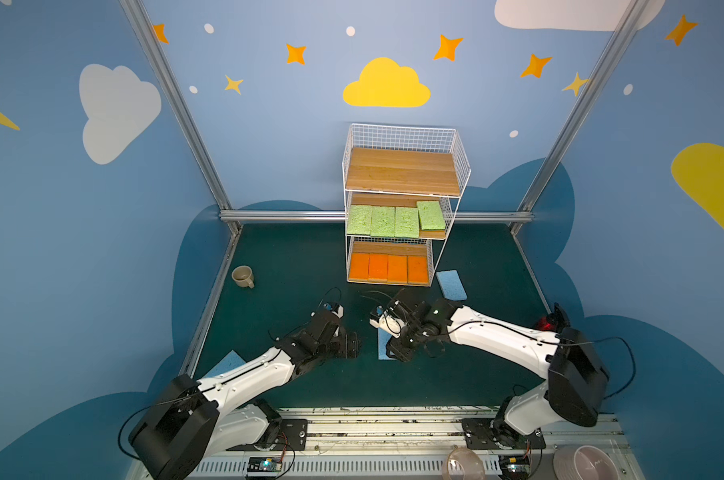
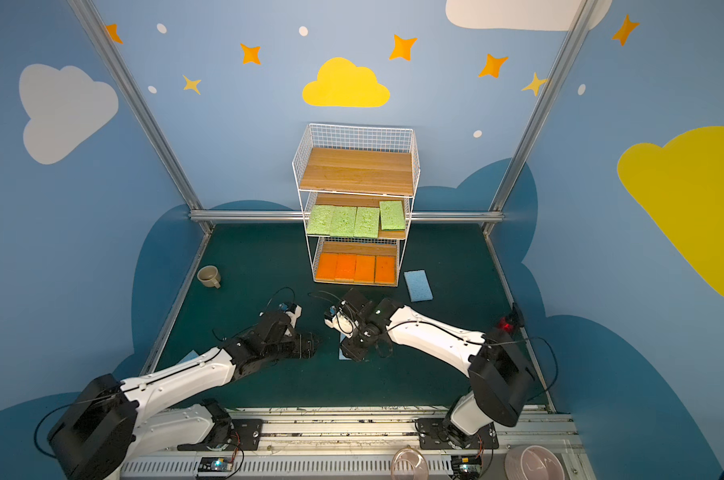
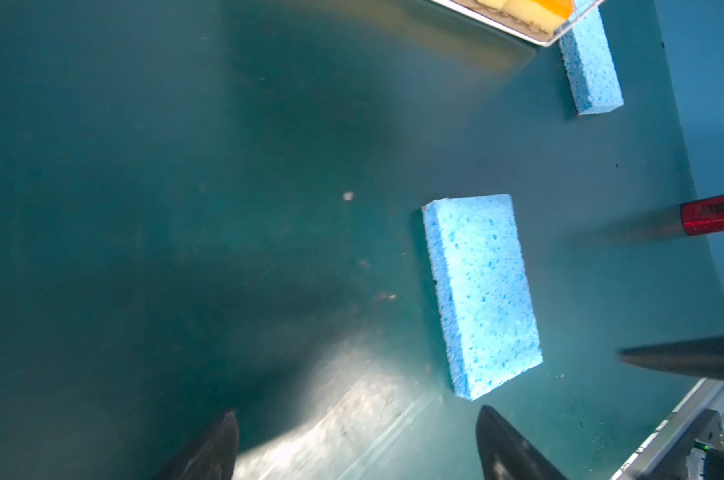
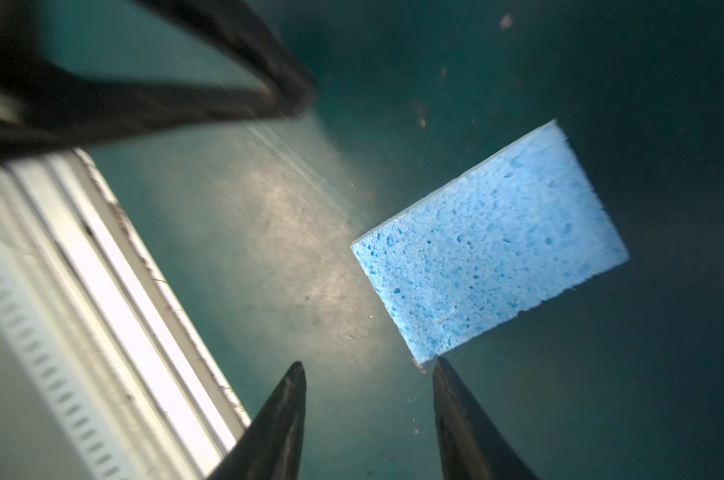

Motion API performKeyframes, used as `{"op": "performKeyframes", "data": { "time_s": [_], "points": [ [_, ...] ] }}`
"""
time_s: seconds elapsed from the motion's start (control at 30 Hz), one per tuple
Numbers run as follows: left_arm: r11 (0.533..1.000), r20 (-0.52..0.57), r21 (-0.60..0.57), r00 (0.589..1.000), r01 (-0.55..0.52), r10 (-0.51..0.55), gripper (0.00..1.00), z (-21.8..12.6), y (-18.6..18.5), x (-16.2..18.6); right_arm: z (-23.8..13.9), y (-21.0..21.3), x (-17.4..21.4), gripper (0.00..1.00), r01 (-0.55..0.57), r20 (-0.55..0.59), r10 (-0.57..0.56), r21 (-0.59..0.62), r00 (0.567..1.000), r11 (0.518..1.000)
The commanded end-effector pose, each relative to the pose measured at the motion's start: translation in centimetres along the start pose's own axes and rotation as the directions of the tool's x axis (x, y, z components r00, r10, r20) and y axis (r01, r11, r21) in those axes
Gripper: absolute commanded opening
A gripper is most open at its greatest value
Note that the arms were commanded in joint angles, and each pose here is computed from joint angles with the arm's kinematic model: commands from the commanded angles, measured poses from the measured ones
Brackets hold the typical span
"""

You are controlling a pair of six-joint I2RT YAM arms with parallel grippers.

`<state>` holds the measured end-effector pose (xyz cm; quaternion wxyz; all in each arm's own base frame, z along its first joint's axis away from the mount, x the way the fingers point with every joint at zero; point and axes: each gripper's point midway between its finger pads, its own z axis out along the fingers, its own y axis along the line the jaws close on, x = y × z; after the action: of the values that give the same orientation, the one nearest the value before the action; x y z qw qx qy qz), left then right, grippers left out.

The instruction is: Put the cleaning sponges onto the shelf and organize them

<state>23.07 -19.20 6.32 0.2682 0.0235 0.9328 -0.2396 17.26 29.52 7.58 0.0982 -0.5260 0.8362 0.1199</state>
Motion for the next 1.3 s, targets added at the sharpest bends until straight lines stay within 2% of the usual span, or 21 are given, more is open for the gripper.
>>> {"op": "performKeyframes", "data": {
  "time_s": [0.0,0.13,0.37,0.83,1.17,1.27],
  "points": [
    [0.999,0.001,-0.040,1.000,0.012,-0.012,0.91,-0.5,1.6,0.6,1.9,-0.6,1.7,0.48,0.116,-0.126,-0.111,0.039,0.986,0.992],
    [0.998,0.002,-0.043,0.999,0.039,-0.039,0.92,-1.2,2.7,1.1,3.9,-0.7,1.6,0.47,0.143,-0.153,-0.136,0.035,0.979,0.989],
    [0.996,0.052,-0.032,0.996,0.078,-0.076,0.94,-1.5,3.8,1.3,5.3,-2.0,0.9,0.44,0.182,-0.174,-0.157,0.138,0.972,0.974],
    [0.995,0.048,-0.035,0.994,0.095,-0.093,0.95,-0.8,4.3,0.9,2.3,-0.1,-0.6,0.44,0.239,-0.049,-0.234,0.108,0.971,0.965],
    [0.994,0.052,-0.037,0.993,0.103,-0.101,0.95,-0.8,4.5,0.8,5.4,-1.1,0.1,0.41,0.270,-0.139,-0.254,0.111,0.957,0.957],
    [0.994,0.058,-0.036,0.993,0.104,-0.102,0.95,-0.9,4.5,0.8,5.7,-1.4,0.1,0.32,0.252,-0.158,-0.233,0.115,0.960,0.961]
  ]
}}
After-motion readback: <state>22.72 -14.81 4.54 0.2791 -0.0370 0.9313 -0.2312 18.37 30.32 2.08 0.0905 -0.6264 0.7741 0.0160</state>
